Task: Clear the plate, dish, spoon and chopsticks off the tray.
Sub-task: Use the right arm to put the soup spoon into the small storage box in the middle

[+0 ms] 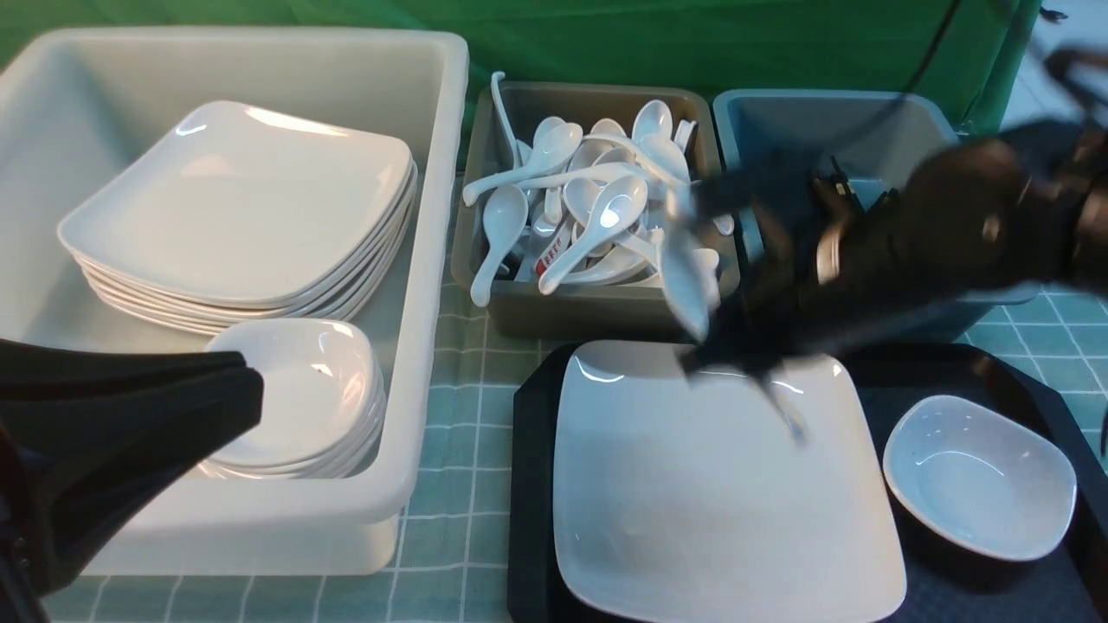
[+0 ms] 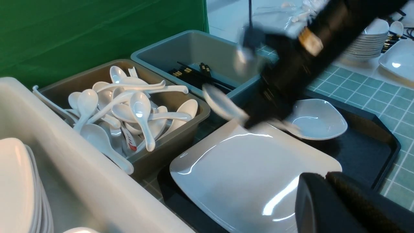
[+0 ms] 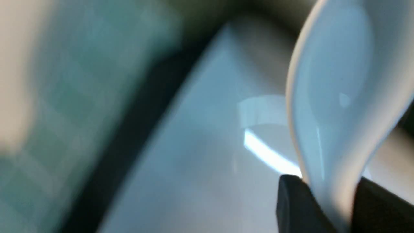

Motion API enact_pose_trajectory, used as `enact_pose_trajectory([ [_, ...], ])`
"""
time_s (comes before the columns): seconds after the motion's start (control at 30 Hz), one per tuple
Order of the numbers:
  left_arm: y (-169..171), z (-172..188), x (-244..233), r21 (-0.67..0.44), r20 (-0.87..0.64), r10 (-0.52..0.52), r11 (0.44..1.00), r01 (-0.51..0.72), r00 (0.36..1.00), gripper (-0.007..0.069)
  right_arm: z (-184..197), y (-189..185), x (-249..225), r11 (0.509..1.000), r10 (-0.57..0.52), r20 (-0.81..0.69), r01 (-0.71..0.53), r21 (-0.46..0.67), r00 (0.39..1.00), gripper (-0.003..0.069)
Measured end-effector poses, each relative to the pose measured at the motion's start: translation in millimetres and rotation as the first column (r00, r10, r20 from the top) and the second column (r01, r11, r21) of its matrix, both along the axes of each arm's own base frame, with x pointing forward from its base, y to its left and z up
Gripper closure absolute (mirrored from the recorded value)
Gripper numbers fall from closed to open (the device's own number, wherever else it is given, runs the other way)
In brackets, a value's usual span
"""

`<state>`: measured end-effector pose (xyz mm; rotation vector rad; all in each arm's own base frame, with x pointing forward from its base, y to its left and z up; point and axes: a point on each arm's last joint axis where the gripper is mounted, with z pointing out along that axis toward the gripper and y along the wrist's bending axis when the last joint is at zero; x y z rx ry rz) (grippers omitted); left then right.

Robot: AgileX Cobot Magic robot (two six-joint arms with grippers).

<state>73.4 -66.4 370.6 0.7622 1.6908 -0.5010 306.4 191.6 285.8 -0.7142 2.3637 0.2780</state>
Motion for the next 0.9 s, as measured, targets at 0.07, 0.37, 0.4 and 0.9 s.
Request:
enact_pose_trajectory([
  [0.07, 0.2, 0.5, 0.4, -0.003, 0.006, 0.004, 1.000, -0.004, 1.000, 0.0608, 20.5, 2.0, 38.5, 0.994, -0.075, 0.113, 0.064, 0.093, 0.991, 0.0461],
  [0.37, 0.5, 1.5, 1.0, -0.009, 0.015, 0.011, 1.000, -0.011, 1.000, 0.0608, -4.5, 8.1, 158.6, 0.936, -0.288, 0.119, 0.253, 0.244, 0.950, 0.0372],
  [0.4, 0.5, 1.5, 1.0, -0.009, 0.015, 0.011, 1.000, -0.011, 1.000, 0.0608, -5.9, 7.4, 159.8, 0.933, -0.296, 0.110, 0.263, 0.246, 0.949, 0.0350],
  [0.9, -3.1, -4.2, 5.1, 0.021, -0.040, -0.013, 1.000, 0.014, 0.999, 0.0608, 95.7, -20.8, 51.5, 0.989, -0.018, -0.020, 0.015, -0.148, 1.000, 0.0517],
])
